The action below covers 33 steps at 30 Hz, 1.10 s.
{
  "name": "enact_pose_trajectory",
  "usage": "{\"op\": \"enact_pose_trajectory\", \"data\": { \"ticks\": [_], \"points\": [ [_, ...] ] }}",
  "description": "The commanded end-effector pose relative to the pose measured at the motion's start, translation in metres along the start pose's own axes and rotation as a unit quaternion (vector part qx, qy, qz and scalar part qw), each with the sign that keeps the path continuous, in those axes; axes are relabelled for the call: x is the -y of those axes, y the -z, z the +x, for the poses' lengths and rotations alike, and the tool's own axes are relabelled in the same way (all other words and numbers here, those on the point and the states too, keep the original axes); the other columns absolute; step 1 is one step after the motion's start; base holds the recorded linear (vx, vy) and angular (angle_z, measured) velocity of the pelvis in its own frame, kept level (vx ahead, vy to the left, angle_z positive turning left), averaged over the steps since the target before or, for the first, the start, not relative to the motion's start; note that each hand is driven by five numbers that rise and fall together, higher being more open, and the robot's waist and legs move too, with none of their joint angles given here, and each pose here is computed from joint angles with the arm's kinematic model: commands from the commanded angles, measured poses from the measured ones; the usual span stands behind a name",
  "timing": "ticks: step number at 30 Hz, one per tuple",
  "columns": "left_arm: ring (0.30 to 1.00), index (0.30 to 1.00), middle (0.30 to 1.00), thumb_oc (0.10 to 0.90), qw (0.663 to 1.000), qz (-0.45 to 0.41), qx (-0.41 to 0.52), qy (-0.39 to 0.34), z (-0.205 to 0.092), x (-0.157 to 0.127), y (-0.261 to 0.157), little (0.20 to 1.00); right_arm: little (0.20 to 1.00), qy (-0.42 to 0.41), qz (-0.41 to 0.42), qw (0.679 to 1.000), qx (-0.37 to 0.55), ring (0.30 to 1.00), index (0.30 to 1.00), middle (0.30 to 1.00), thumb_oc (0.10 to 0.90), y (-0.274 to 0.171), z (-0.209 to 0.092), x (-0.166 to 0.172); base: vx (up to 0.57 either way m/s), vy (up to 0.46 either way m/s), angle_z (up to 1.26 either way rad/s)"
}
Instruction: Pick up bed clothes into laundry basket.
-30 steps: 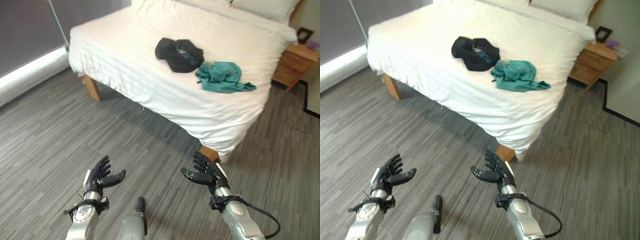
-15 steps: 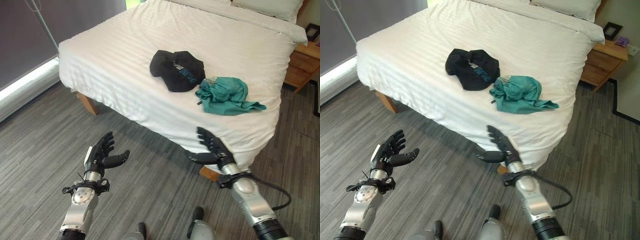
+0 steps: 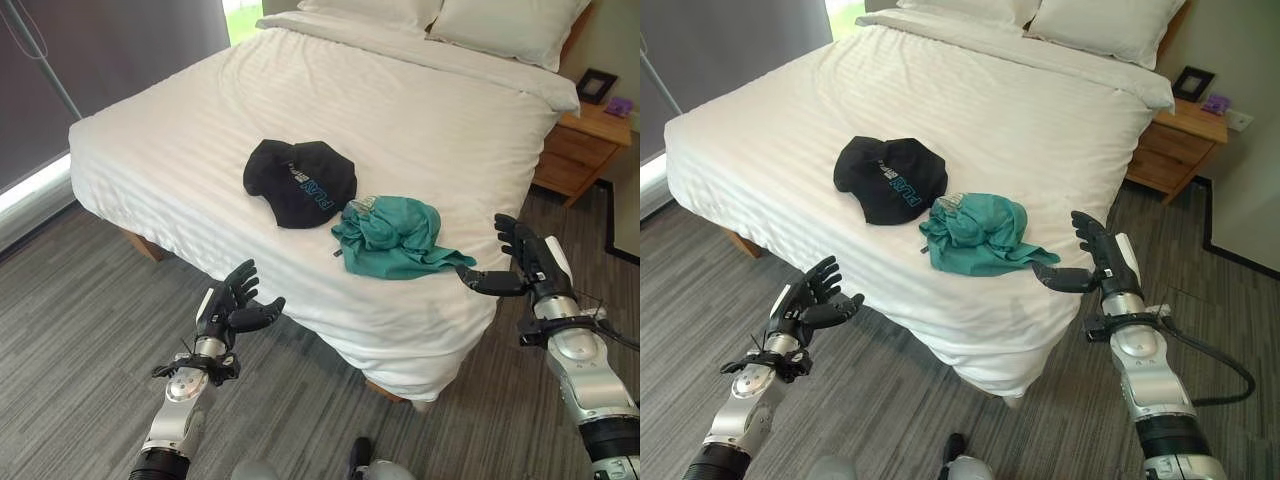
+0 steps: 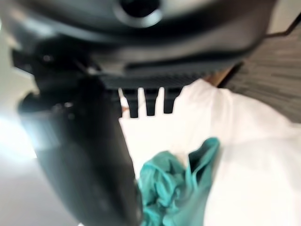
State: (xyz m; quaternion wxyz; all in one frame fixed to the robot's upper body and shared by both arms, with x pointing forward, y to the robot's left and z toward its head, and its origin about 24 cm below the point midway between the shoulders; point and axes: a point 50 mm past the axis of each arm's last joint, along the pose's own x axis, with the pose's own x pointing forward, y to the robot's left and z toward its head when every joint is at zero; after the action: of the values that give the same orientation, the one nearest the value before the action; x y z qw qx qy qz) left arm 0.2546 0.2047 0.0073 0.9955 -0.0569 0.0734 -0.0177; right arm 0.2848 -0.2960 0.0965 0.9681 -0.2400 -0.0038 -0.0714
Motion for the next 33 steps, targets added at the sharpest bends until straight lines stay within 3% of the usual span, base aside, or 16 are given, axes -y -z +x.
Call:
{"op": "enact_pose_trajectory", "data": {
  "ticks": [1, 4, 11, 15, 16, 17, 27, 33],
  "points": [
    [0.9, 0.9, 0.9, 0.8, 0.989, 0.025, 0.135, 0.054, 0.013, 0.009, -0.062, 0.9, 0.9, 0.011, -0.052, 0.984, 0.169, 0.9, 0.9, 0.9, 0.8, -0.085, 0.027, 0.019, 0.46, 0.102, -0.3],
    [0.9, 0.9, 0.9, 0.8, 0.99, 0.037, 0.12, 0.063, 0.005, 0.005, -0.054, 0.9, 0.9, 0.006, -0.158, 0.975, 0.154, 0.9, 0.9, 0.9, 0.8, -0.093, 0.039, 0.026, 0.31, 0.062, -0.57],
    [0.9, 0.9, 0.9, 0.8, 0.987, 0.029, 0.11, 0.113, 0.006, 0.021, -0.053, 0.9, 0.9, 0.007, -0.245, 0.96, 0.137, 0.9, 0.9, 0.9, 0.8, -0.12, 0.073, 0.032, 0.14, 0.107, -0.19],
    [0.9, 0.9, 0.9, 0.8, 0.987, 0.041, 0.091, 0.125, 0.002, 0.02, -0.046, 0.9, 0.9, 0.002, -0.38, 0.917, 0.124, 0.9, 0.9, 0.9, 0.8, -0.135, 0.082, 0.036, 0.05, 0.083, -0.01],
    [0.9, 0.9, 0.9, 0.8, 0.987, 0.04, 0.091, 0.124, 0.002, 0.02, -0.046, 0.9, 0.9, 0.002, -0.38, 0.916, 0.125, 0.9, 0.9, 0.9, 0.8, -0.136, 0.083, 0.036, 0.03, 0.068, 0.09],
    [0.9, 0.9, 0.9, 0.8, 0.988, 0.039, 0.083, 0.125, 0.0, 0.018, -0.042, 0.9, 0.9, 0.004, -0.431, 0.893, 0.129, 0.9, 0.9, 0.9, 0.8, -0.141, 0.085, 0.032, 0.03, 0.052, 0.09],
    [0.9, 0.9, 0.9, 0.8, 0.99, 0.038, 0.067, 0.12, -0.003, 0.014, -0.035, 0.9, 0.9, -0.015, -0.431, 0.893, 0.126, 0.9, 0.9, 0.9, 0.8, -0.132, 0.083, 0.021, 0.02, 0.031, 0.02],
    [0.9, 0.9, 0.9, 0.8, 0.991, 0.045, 0.067, 0.107, -0.007, 0.007, -0.035, 0.9, 0.9, -0.041, -0.477, 0.864, 0.158, 0.9, 0.9, 0.9, 0.8, -0.145, 0.074, 0.014, 0.0, 0.024, -0.04]
  ]
}}
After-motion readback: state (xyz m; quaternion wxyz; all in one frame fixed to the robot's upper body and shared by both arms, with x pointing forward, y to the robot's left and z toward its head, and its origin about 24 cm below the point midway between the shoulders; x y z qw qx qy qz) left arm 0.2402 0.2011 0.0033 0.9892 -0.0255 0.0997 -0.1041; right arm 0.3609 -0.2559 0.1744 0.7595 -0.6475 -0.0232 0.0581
